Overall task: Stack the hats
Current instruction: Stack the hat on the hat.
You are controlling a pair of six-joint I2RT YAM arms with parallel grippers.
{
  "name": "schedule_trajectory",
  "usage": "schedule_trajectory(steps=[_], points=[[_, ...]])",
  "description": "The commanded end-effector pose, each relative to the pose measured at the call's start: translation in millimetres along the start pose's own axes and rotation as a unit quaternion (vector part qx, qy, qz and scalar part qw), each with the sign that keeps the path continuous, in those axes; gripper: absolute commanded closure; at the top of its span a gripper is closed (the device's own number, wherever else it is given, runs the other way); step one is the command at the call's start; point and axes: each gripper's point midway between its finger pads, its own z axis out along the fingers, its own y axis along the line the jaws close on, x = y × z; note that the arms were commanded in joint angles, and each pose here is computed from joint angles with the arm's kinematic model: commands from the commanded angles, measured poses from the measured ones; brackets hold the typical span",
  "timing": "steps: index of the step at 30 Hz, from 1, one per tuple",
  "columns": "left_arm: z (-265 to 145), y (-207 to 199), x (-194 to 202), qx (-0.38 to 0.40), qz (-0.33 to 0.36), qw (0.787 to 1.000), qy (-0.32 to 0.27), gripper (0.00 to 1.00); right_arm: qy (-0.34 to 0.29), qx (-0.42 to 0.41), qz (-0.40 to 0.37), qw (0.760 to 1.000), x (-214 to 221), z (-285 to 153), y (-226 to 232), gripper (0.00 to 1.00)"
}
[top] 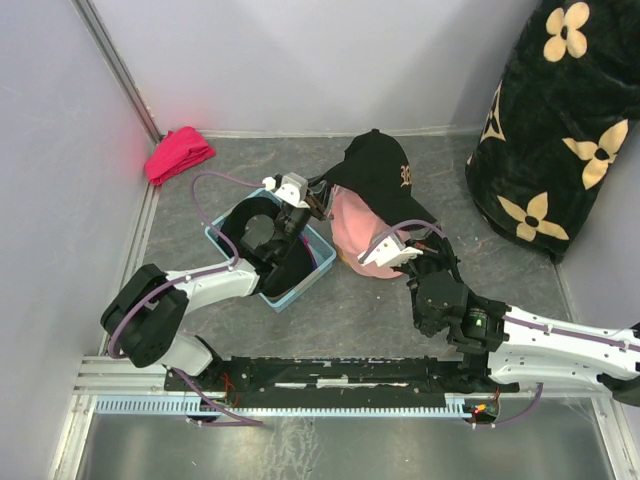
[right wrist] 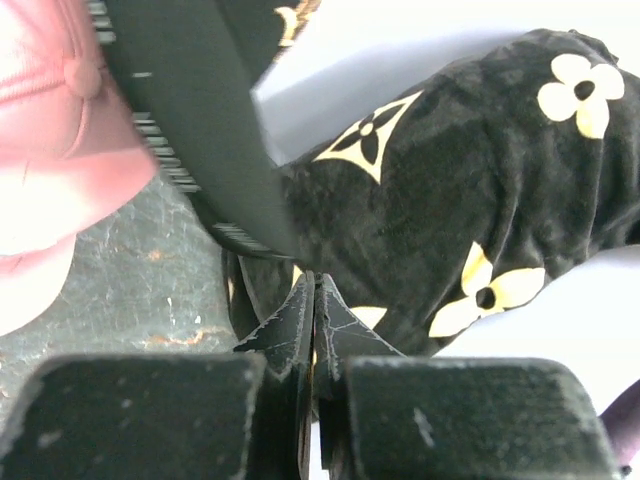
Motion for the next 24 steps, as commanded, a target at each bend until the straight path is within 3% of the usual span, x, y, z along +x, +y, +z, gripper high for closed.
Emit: schedule_trajectory(steps=[1,11,16,21,24], points=[[2,3,-18,-0.022,-0.032,0.998,-0.044,0.79,0.035,0.009,0.028,0.999,13,-7,-7,0.98],[-4,0,-7,-0.025,-0.037,0.998,-0.038,0.78,0.047,0.003,0.032,0.998,18,-14,10,0.98],[-10,1,-4,-0.028,-0.039,0.998,-0.038,0.78,0.043,0.024,0.132,0.99,10,-17,-18,0.96],[-16,-1,-3,-0.02,-0.04,0.998,-0.042,0.78,0.007,0.018,0.27,0.963,-13,-18,-60,0.63],[-18,-4,-3,-0.01,-0.041,0.998,-0.046,0.78,-0.011,0.012,0.306,0.952,-35,-16,-80,0.47]])
